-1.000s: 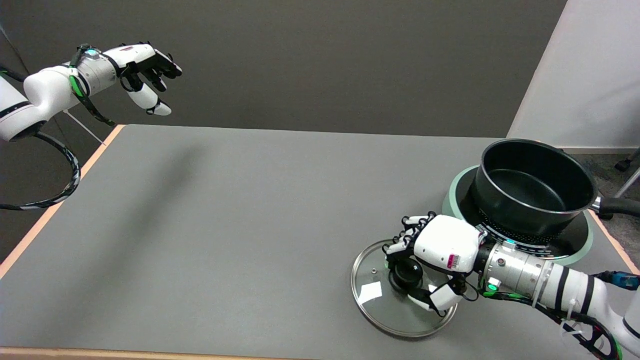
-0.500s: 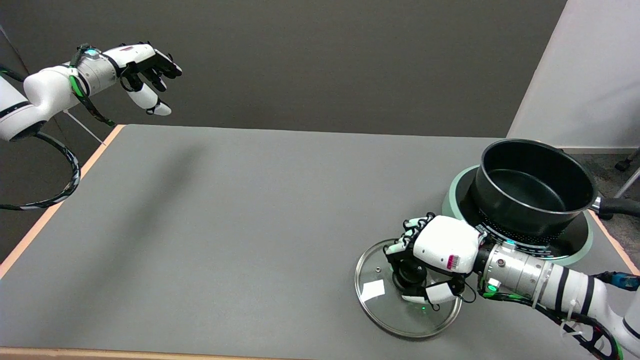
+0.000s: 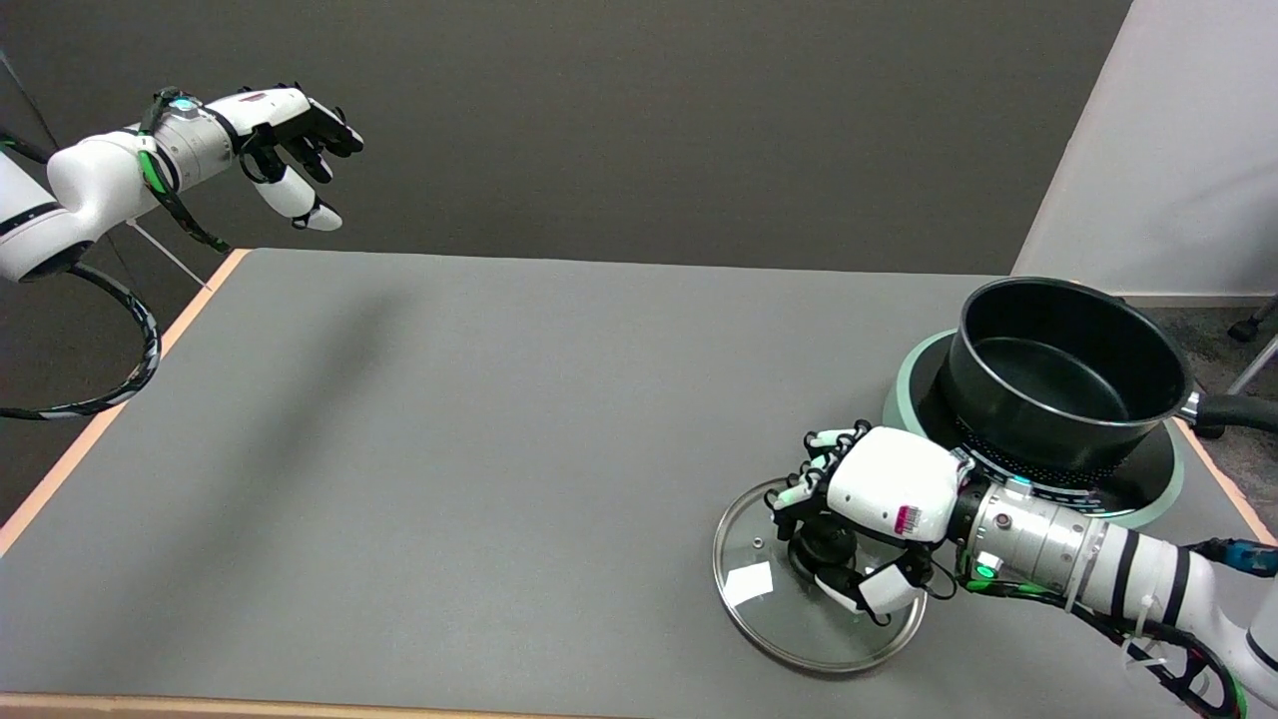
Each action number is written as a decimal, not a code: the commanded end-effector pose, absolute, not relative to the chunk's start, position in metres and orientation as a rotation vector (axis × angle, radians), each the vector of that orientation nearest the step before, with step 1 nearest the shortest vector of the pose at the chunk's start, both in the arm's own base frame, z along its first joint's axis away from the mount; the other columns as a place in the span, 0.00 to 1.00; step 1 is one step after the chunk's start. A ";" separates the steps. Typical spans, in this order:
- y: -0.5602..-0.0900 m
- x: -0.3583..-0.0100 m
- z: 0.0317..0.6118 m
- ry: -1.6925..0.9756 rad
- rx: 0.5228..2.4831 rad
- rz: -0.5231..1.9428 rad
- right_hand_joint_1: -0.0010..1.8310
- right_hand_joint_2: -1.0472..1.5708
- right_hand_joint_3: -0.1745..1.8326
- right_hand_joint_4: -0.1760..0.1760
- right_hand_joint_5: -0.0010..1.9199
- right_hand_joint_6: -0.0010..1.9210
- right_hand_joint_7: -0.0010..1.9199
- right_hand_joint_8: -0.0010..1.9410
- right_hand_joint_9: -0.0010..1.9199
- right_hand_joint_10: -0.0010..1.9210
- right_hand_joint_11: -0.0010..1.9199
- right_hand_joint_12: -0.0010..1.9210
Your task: Pick up the pot lid.
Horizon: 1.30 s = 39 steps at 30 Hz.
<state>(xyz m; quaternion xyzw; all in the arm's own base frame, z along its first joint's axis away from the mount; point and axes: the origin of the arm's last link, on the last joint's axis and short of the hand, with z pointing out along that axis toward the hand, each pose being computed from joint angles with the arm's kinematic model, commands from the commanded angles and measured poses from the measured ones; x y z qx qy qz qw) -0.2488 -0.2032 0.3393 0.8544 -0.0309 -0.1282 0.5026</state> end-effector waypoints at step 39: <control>-0.199 -0.250 0.343 -0.085 2.100 -0.314 0.83 0.75 0.55 1.00 0.26 0.87 0.38 0.76 0.33 0.93 0.21 1.00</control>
